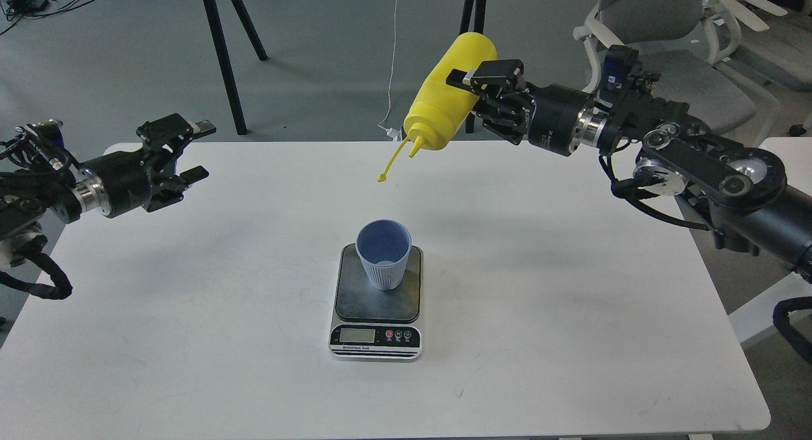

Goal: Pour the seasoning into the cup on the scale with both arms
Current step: 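Tilt the bottle nozzle-down over the blue cup and squeeze, then raise the yellow bottle upright away from the cup, then lower the yellow bottle onto the table beside the scale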

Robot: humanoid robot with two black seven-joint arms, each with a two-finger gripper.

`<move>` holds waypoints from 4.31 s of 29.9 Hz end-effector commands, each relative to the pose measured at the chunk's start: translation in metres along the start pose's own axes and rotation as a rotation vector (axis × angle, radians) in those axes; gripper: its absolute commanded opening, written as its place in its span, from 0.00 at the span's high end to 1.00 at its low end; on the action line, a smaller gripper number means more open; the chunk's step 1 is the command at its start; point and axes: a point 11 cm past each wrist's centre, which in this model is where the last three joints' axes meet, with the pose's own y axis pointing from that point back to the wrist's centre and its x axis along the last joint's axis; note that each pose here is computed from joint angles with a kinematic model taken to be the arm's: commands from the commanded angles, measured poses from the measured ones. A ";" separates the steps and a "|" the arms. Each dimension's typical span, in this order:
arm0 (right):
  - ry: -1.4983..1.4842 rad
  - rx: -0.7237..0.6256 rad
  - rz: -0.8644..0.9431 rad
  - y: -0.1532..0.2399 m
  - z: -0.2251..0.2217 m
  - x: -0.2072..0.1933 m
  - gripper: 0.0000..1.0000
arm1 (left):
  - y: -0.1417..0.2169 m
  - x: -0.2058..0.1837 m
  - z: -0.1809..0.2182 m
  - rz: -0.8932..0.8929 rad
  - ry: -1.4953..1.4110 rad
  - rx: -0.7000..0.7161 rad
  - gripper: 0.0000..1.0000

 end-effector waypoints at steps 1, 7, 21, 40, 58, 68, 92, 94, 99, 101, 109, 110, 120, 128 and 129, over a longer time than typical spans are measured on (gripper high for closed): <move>0.013 -0.026 -0.024 -0.014 0.009 -0.011 0.63 | 0.000 0.000 -0.001 0.000 0.001 0.001 0.01; 0.021 -0.019 -0.033 -0.028 0.002 -0.016 0.63 | 0.002 -0.001 -0.004 0.000 0.005 0.008 0.01; 0.152 -0.086 -0.088 -0.056 0.000 -0.030 0.63 | 0.003 -0.003 -0.008 -0.002 0.009 0.015 0.01; 0.315 -0.152 -0.141 -0.070 -0.004 -0.035 0.63 | 0.003 -0.003 -0.008 -0.002 0.009 0.015 0.01; 0.239 -0.032 -0.066 -0.077 -0.043 -0.014 0.63 | 0.002 -0.003 -0.008 -0.003 0.010 0.013 0.01; -0.135 0.219 0.205 -0.018 -0.068 0.065 0.63 | 0.007 0.001 -0.009 0.008 0.005 0.022 0.01; -1.352 0.698 0.542 0.091 0.085 -0.022 0.63 | 0.010 -0.004 -0.020 -0.002 0.016 0.045 0.01; -1.411 0.719 0.559 0.094 0.095 -0.039 0.62 | 0.010 -0.004 -0.020 -0.002 0.016 0.045 0.01; -1.510 0.751 0.618 0.107 0.115 -0.066 0.62 | 0.009 -0.006 -0.021 -0.004 0.017 0.045 0.01; -1.539 0.758 0.643 0.113 0.122 -0.076 0.62 | 0.009 -0.006 -0.021 -0.006 0.018 0.045 0.01; -1.600 0.717 0.720 0.122 0.150 -0.104 0.60 | 0.007 -0.009 -0.022 -0.011 0.022 0.045 0.01; -1.602 0.714 0.721 0.122 0.151 -0.105 0.60 | 0.007 -0.009 -0.022 -0.011 0.022 0.045 0.01; -1.653 0.643 0.789 0.119 0.180 -0.130 0.60 | 0.007 -0.009 -0.023 -0.012 0.023 0.047 0.01; -1.686 0.616 0.799 0.115 0.187 -0.147 0.59 | 0.008 -0.009 -0.023 -0.011 0.022 0.048 0.01; -1.687 0.613 0.801 0.116 0.188 -0.148 0.59 | 0.008 -0.009 -0.023 -0.011 0.022 0.048 0.01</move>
